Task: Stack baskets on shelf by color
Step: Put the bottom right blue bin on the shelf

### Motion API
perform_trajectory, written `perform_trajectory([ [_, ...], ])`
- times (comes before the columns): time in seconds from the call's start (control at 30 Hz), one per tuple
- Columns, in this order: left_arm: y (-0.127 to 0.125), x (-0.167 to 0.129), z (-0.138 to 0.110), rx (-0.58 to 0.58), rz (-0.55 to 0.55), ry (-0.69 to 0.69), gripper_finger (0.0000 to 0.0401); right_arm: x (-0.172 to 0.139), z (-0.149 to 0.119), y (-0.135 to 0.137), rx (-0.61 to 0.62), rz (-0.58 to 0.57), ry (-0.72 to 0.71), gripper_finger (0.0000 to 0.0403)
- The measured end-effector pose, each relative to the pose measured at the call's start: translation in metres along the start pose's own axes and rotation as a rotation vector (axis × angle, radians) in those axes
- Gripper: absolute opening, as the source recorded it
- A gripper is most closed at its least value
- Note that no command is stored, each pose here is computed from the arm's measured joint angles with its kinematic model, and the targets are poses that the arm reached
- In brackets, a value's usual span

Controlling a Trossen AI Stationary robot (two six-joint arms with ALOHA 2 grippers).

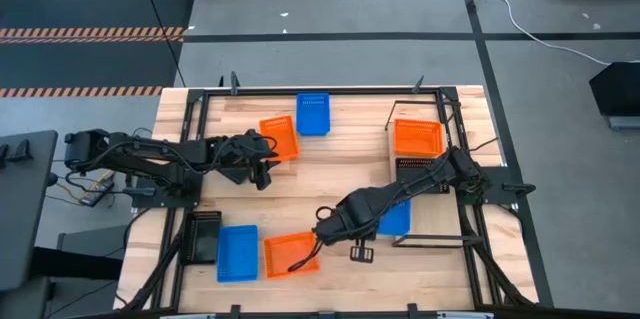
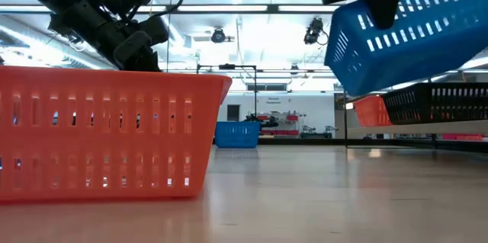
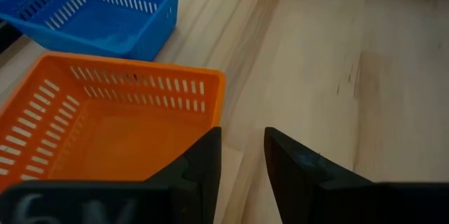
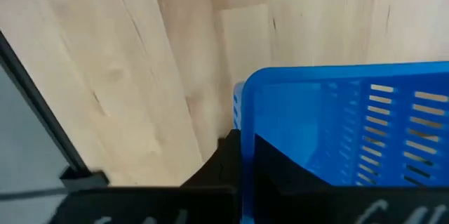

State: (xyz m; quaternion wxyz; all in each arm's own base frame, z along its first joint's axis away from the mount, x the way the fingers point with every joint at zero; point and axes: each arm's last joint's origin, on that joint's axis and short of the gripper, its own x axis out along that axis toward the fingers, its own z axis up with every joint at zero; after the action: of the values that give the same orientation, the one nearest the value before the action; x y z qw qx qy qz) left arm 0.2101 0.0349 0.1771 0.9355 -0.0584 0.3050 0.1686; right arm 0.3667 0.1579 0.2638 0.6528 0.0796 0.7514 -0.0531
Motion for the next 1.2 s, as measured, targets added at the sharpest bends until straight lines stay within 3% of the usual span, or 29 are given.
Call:
perform_trajectory([
  [0.2,0.000,0.000,0.000,0.012,-0.001,-0.004,0.0117,0.005,-0.002,0.000,0.062,-0.032,0.010,0.0012],
  [0.53,0.000,0.000,0.001,0.013,-0.001,-0.008,0.0117,0.056,-0.019,0.001,0.061,-0.102,0.207,0.0012],
  [0.73,0.000,0.000,0.001,0.011,-0.001,-0.012,0.0117,0.068,-0.021,0.007,0.039,-0.088,0.191,0.0018],
  [1.2,-0.003,0.000,0.001,0.000,-0.012,-0.010,0.0117,0.070,-0.032,0.006,0.108,-0.165,0.253,0.0102],
])
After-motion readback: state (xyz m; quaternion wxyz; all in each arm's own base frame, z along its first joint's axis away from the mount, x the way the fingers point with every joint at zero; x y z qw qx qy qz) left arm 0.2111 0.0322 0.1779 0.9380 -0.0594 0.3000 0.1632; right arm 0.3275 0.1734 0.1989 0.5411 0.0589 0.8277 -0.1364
